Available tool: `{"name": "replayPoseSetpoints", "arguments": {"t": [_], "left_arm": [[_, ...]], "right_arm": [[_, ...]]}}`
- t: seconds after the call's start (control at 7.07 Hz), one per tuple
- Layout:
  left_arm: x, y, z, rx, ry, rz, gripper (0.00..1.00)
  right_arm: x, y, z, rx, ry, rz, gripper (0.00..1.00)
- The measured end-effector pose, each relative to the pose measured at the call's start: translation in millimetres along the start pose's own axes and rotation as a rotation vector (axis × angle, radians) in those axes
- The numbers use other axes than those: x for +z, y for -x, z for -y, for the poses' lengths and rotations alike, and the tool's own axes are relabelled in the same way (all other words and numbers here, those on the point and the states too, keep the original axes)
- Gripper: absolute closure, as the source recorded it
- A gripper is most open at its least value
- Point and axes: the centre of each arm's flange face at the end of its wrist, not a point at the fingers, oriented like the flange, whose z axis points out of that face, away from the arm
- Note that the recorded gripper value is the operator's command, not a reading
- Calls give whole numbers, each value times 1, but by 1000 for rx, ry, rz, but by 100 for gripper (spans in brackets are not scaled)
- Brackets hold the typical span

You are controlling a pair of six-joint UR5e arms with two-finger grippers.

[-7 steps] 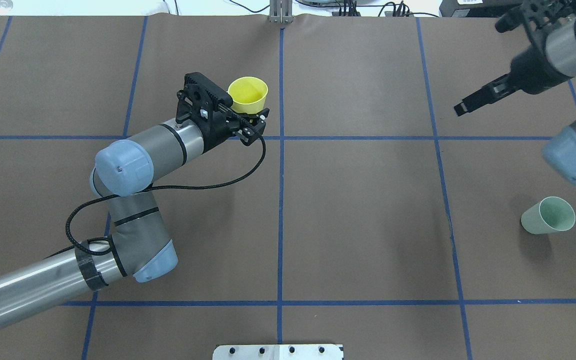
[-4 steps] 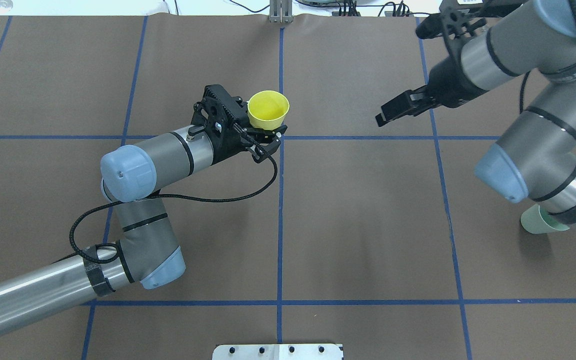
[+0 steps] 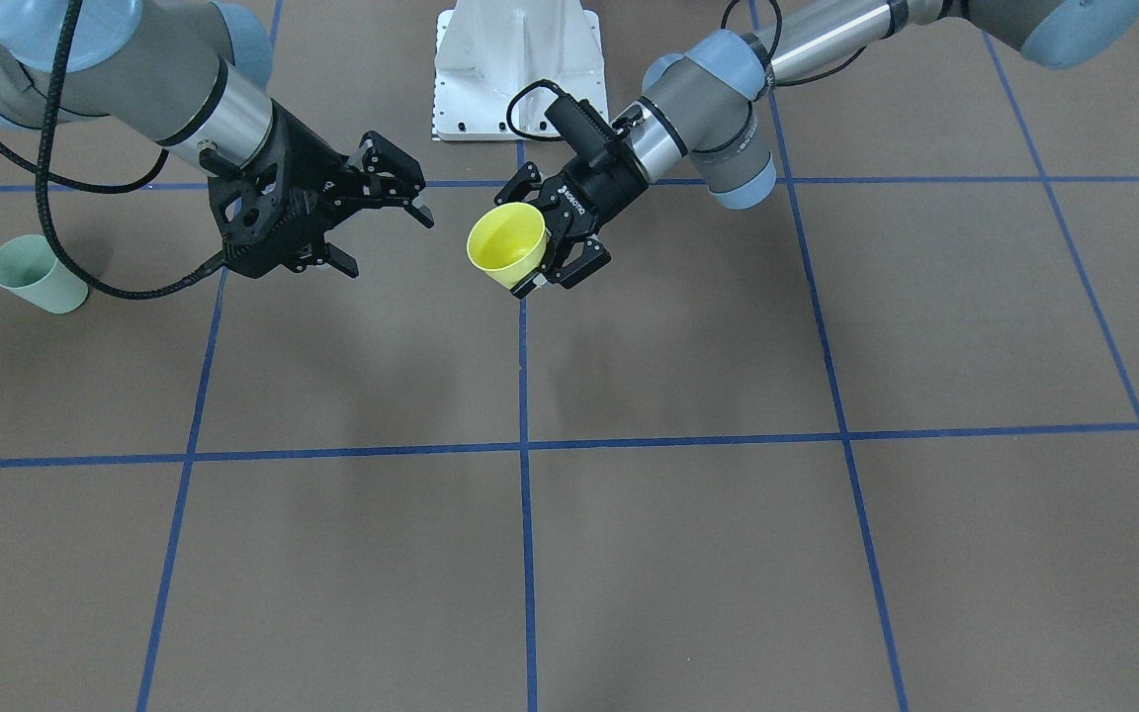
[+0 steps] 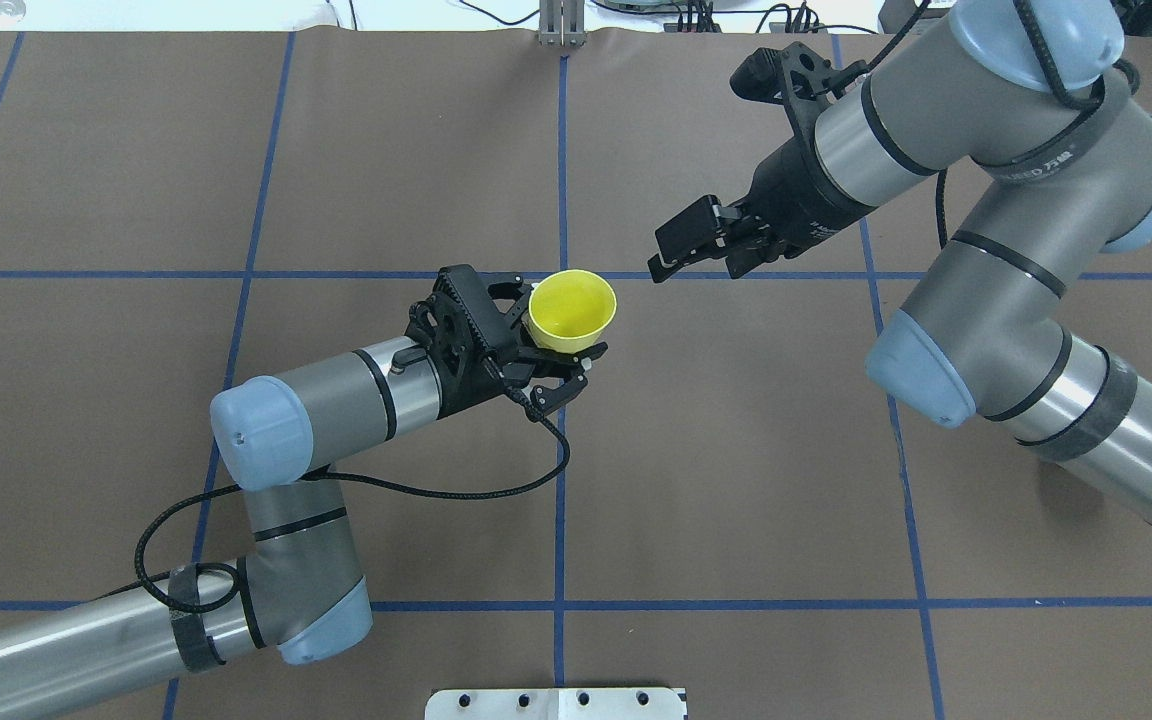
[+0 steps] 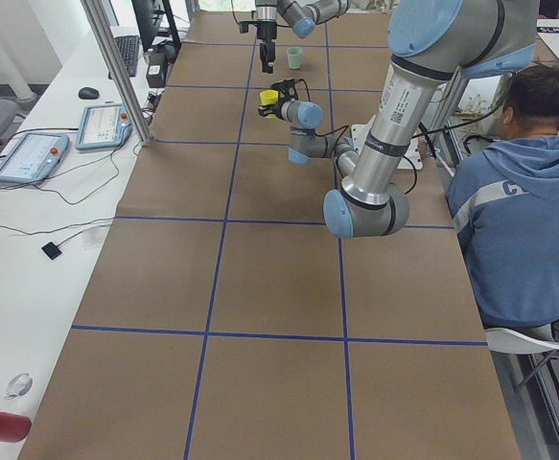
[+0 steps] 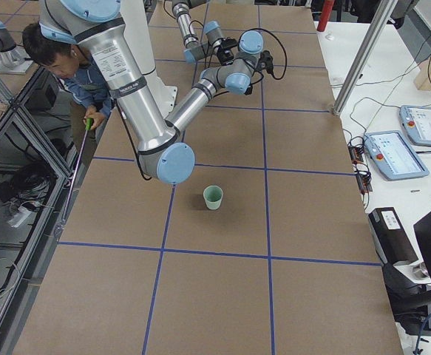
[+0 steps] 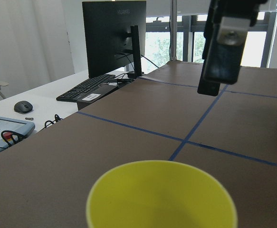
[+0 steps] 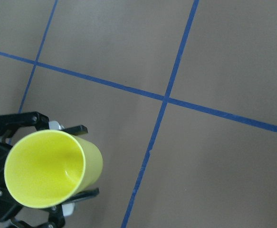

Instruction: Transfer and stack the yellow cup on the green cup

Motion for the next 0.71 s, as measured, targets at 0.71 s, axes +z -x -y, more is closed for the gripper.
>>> {"name": "replayPoseSetpoints", "arguments": {"t": [0.71], "left_arm": [[5, -27, 14, 69, -1, -13, 61]], "right_arm": [[36, 17, -16, 52, 121, 39, 9]]}}
